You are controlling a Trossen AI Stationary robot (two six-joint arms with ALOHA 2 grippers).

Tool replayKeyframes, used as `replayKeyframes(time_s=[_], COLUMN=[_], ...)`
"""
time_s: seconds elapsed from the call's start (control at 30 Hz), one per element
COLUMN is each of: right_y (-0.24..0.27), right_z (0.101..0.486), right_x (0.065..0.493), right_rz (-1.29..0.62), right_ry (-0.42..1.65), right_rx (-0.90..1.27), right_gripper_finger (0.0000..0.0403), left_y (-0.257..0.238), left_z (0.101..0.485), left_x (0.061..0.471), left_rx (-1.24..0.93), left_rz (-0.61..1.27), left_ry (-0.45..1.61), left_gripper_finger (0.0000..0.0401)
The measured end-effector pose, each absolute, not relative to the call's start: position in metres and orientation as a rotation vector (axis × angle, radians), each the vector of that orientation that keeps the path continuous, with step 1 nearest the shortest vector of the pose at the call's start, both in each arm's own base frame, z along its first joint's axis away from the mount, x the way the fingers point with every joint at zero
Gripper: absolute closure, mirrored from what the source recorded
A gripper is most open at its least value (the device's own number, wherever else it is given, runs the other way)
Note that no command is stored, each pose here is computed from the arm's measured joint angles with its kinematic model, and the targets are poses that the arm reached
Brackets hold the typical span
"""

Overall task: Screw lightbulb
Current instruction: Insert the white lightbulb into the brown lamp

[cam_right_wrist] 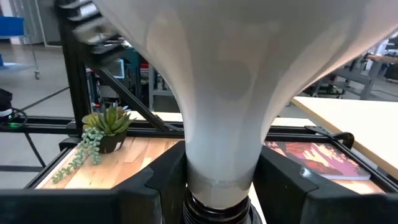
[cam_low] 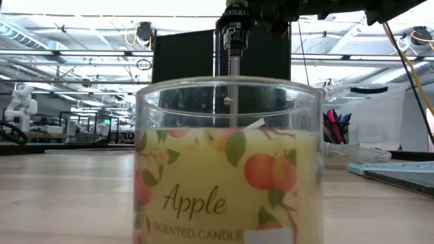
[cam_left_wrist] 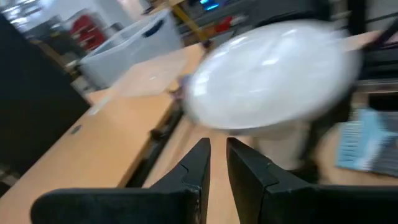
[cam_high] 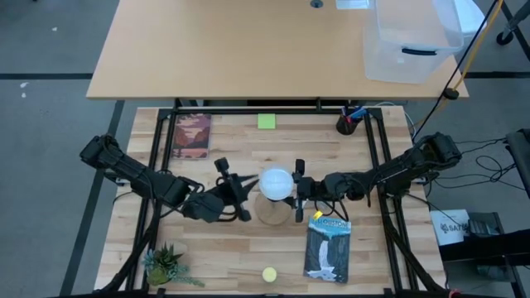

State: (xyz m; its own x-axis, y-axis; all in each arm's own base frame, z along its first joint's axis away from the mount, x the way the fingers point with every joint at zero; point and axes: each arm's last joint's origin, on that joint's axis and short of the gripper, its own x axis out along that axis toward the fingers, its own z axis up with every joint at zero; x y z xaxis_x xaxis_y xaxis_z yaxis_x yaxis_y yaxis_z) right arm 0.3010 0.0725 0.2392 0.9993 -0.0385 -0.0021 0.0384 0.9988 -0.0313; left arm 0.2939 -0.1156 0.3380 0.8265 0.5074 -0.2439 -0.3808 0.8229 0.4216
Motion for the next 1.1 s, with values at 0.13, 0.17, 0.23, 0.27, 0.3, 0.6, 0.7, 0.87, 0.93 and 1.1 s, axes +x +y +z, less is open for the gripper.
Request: replayKeyframes(time_s=[0.13,0.17,0.23,0.27,0.3,0.6,0.7,0.87,0.93,1.1], right_y=[0.072,0.072,0.072,0.072,0.072,0.072,0.072,0.072,0.072,0.072], right_z=[0.239,0.239,0.239,0.239,0.239,0.239,0.239,0.239,0.239,0.239], right_x=[0.301,0.301,0.301,0.301,0.301,0.301,0.301,0.301,0.301,0.301], right_rz=[-0.039,-0.039,-0.039,-0.040,-0.040,-0.043,-0.043,-0.043,-0.044,-0.044], right_ry=[0.006,0.006,0.006,0.007,0.007,0.008,0.008,0.008,0.008,0.008], right_rx=[-0.034,-0.035,-0.038,-0.043,-0.046,-0.055,-0.064,-0.070,-0.071,-0.073], right_gripper_finger=[0.0243,0.0243,0.0243,0.0243,0.0243,0.0243,0.0243,0.0243,0.0243,0.0243], left_y=[-0.116,-0.118,-0.120,-0.121,-0.122,-0.136,-0.142,-0.147,-0.142,-0.129], left_z=[0.344,0.348,0.361,0.366,0.370,0.366,0.361,0.346,0.334,0.313], left_x=[0.287,0.283,0.274,0.271,0.269,0.275,0.276,0.280,0.284,0.293], left_rx=[0.399,0.399,0.381,0.371,0.367,0.511,0.539,0.459,0.408,0.297], left_rz=[0.538,0.529,0.510,0.490,0.451,0.151,0.187,0.314,0.367,0.438], left_ry=[0.345,0.332,0.283,0.259,0.240,0.239,0.257,0.294,0.327,0.359], left_gripper_finger=[0.0344,0.0344,0.0344,0.0344,0.0344,0.0324,0.0277,0.0183,0.0157,0.0138])
